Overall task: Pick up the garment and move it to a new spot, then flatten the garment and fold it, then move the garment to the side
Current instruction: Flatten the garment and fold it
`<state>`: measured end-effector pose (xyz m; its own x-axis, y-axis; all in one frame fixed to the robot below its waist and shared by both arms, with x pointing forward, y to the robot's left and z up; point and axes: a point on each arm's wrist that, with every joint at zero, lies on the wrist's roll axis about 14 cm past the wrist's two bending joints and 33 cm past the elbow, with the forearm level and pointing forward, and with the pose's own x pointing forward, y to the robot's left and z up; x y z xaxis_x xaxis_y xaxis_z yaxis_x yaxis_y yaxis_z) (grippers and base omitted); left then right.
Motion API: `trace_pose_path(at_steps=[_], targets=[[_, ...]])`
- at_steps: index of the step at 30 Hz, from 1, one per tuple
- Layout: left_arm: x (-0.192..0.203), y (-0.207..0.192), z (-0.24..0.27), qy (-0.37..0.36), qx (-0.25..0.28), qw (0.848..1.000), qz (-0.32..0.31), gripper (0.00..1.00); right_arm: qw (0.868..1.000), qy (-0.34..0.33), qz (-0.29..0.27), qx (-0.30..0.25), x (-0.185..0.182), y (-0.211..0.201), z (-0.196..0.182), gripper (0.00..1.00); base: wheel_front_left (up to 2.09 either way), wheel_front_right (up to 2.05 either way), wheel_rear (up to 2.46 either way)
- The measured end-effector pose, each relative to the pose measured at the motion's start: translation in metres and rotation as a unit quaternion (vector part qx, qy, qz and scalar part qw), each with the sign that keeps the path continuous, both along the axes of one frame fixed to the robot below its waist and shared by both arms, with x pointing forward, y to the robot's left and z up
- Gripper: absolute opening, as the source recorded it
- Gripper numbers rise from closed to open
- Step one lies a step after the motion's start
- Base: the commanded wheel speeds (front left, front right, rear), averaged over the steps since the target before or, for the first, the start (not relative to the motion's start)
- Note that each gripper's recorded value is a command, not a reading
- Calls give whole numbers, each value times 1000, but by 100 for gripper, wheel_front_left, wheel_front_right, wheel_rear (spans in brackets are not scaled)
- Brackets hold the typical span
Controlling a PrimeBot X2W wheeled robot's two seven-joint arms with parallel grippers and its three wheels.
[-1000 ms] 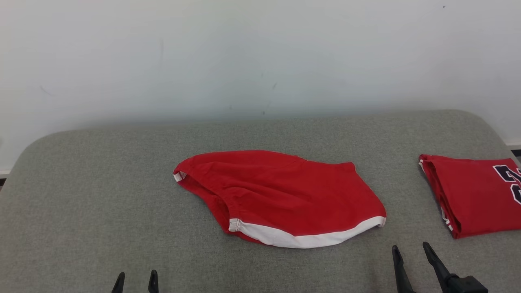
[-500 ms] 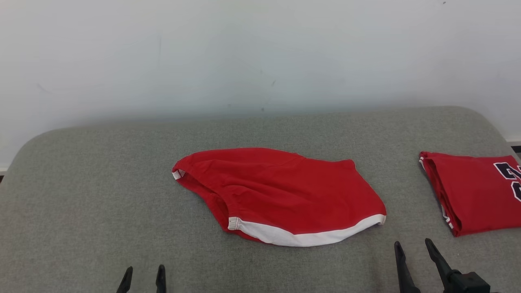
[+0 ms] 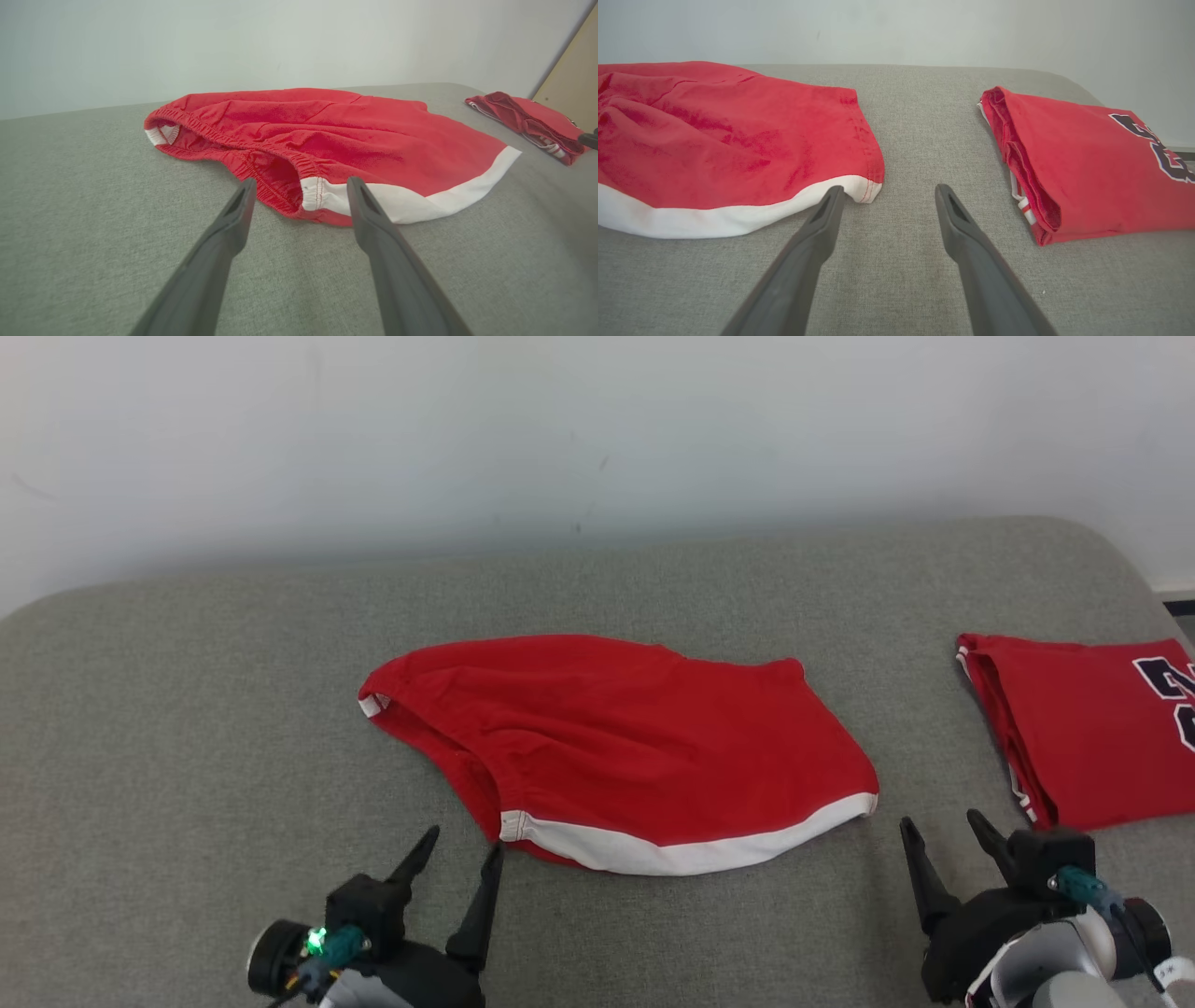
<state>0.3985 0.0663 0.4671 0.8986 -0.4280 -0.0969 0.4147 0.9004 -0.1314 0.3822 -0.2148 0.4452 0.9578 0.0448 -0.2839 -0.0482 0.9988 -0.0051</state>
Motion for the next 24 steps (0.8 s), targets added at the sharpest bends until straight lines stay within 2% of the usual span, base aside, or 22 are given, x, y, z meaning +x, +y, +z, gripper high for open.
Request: trace_pose_path(at_steps=[4, 14, 16, 17, 20, 21, 22, 23, 24], targets=[[21, -9, -12, 28, 17, 999, -17, 100, 1000, 18, -2, -8, 16, -7, -6, 100, 0, 0, 0], [31, -30, -49, 87, 24, 994, -56, 100, 999, 34, -2, -18, 33, -15, -24, 100, 0, 0, 0], [33, -30, -52, 89, 26, 994, -58, 78, 999, 36, -2, -18, 34, -16, -26, 100, 0, 0, 0], [34, -30, -52, 89, 26, 994, -58, 73, 999, 36, -2, -16, 34, -15, -27, 100, 0, 0, 0], [37, -29, -52, 89, 23, 994, -57, 67, 999, 36, -2, -15, 33, -15, -29, 100, 0, 0, 0], [38, -30, -51, 88, 23, 994, -60, 54, 999, 35, -1, -15, 33, -15, -29, 100, 0, 0, 0], [38, -32, -51, 86, 23, 994, -62, 45, 999, 35, -1, -15, 33, -15, -30, 100, 0, 0, 0], [39, -33, -50, 83, 25, 994, -65, 10, 999, 34, -1, -14, 34, -14, -30, 100, 0, 0, 0], [40, -33, -50, 81, 26, 994, -67, 0, 999, 34, 0, -14, 34, -14, -30, 100, 0, 0, 0]])
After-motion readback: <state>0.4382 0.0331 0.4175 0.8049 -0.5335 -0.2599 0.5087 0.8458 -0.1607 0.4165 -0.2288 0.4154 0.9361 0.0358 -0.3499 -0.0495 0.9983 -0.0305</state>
